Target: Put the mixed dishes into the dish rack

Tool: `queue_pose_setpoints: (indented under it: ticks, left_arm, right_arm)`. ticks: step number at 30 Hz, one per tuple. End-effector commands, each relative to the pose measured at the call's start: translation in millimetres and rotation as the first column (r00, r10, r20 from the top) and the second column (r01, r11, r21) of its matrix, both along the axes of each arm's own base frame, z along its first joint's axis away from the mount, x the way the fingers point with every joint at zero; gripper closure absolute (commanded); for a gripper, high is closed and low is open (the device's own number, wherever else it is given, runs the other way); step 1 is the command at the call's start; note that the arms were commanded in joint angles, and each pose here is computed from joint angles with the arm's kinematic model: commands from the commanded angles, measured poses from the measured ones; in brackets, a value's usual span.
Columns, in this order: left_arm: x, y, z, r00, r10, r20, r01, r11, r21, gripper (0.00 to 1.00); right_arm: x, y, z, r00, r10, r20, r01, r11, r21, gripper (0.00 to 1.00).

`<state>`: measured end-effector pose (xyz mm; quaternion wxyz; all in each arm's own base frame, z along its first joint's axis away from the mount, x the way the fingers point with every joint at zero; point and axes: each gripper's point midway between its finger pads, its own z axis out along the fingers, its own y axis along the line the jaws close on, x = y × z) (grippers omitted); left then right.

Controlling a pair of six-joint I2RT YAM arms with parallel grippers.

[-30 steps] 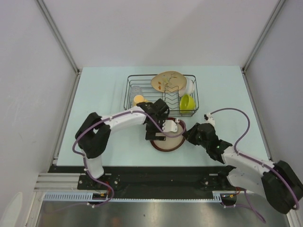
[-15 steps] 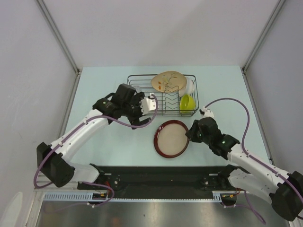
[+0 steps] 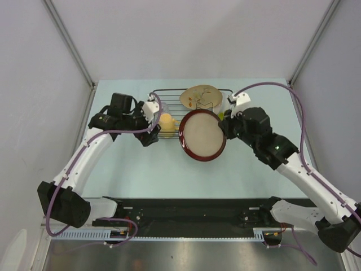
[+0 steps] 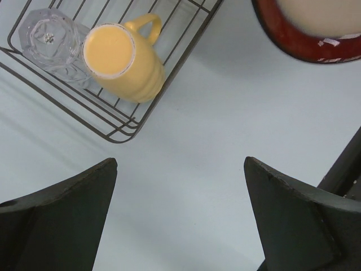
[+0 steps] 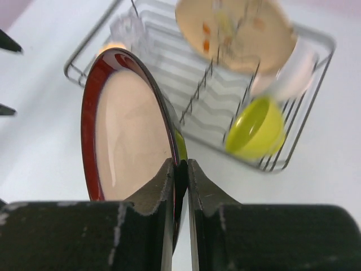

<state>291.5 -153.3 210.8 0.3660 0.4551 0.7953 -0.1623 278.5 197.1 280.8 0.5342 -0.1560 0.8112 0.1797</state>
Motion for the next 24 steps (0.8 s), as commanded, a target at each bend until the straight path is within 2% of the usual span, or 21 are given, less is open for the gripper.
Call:
queue_pose_setpoints:
  ticks: [1,2,3,5,6,7,8,10,12,18,24]
  left_arm:
    - [-9,-7,8,0.998,-0.002,-0.056,-0.006,0.992,-0.13,0.0]
    - [-9,-5,7,0.998,0.005,-0.06,-0.013,0.991,-0.134,0.0]
    - [-11,-7,6,0.998,-0.001,-0.067,-0.009,0.989,-0.145,0.0]
    - [-14,-6,7,0.997,-0.001,-0.077,-0.012,0.987,-0.161,0.0]
    - [-15,-5,6,0.997,0.003,-0.08,-0.016,0.987,-0.163,0.0]
    - [-15,-5,7,0.997,0.006,-0.074,-0.018,0.986,-0.166,0.0]
    - [-14,-3,8,0.998,0.015,-0.068,-0.026,0.985,-0.17,0.0]
    - [-13,0,7,0.998,0.024,-0.063,-0.034,0.985,-0.168,0.0]
    - [-12,3,6,0.997,0.038,-0.063,-0.048,0.984,-0.17,0.0]
    - [-8,10,2,0.995,0.072,-0.074,-0.084,0.98,-0.182,0.0]
    - [-1,15,-2,0.993,0.091,-0.073,-0.102,0.98,-0.171,0.0]
  right_arm:
    - [28,4,145,0.915,-0.007,0.403,-0.014,0.999,0.048,1.0]
    - [37,1,154,0.89,0.004,0.456,0.008,1.0,-0.023,1.0]
    - [42,2,176,0.854,-0.001,0.52,0.02,0.999,-0.029,1.0]
    - [61,8,182,0.806,0.046,0.591,0.054,0.987,-0.151,1.0]
    - [68,8,195,0.766,0.043,0.641,0.075,0.985,-0.157,1.0]
    - [78,14,196,0.754,0.066,0.654,0.078,0.979,-0.189,1.0]
    - [83,15,209,0.694,0.102,0.712,0.1,0.967,-0.236,1.0]
    - [95,17,203,0.652,0.138,0.746,0.137,0.946,-0.295,1.0]
    - [105,18,208,0.564,0.197,0.802,0.205,0.907,-0.367,1.0]
    - [131,21,195,0.508,0.281,0.814,0.254,0.854,-0.453,1.0]
    - [139,31,184,0.458,0.403,0.792,0.284,0.778,-0.56,1.0]
